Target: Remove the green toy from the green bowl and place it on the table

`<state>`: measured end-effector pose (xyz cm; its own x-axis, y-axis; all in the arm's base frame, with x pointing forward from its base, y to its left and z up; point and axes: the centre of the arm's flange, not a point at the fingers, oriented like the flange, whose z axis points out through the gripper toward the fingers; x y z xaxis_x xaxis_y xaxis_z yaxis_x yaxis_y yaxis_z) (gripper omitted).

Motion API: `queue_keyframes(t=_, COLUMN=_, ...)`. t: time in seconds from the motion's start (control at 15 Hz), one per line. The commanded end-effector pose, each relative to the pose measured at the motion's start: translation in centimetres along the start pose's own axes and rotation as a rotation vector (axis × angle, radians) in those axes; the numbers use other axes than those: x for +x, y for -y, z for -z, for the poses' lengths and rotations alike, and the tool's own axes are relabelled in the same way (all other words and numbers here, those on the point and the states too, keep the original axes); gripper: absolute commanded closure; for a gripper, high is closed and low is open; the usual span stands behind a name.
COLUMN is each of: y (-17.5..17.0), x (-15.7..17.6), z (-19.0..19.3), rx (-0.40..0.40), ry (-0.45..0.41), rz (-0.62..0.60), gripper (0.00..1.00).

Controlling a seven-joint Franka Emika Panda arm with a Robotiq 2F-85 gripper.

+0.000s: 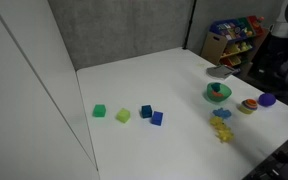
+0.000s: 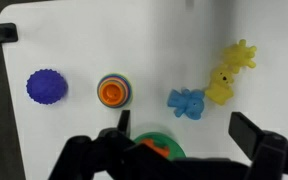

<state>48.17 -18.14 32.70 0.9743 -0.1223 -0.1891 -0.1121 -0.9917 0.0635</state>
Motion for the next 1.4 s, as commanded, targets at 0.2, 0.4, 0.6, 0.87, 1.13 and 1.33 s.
queue_keyframes(t=0.2, y=0.0, x=0.0, z=0.0, rx=0.0, ry=0.0, rz=0.0, gripper=0.0)
queue_keyframes(t=0.4, y=0.0, x=0.0, z=0.0, rx=0.0, ry=0.0, rz=0.0, gripper=0.0)
queue_keyframes(t=0.6, y=0.0, x=0.0, z=0.0, rx=0.0, ry=0.0, rz=0.0, gripper=0.0)
queue_keyframes(t=0.87, y=0.1, x=0.5, z=-0.2, rx=0.002, ry=-0.011, rz=-0.002, gripper=0.0)
queue_keyframes(t=1.13, y=0.4, x=1.9, z=-0.8, rx=0.017, ry=-0.036, rz=-0.003, gripper=0.0)
queue_keyframes(t=1.33, y=0.6, x=3.4, z=-1.4, rx=0.023, ry=-0.069, rz=-0.004, gripper=0.0)
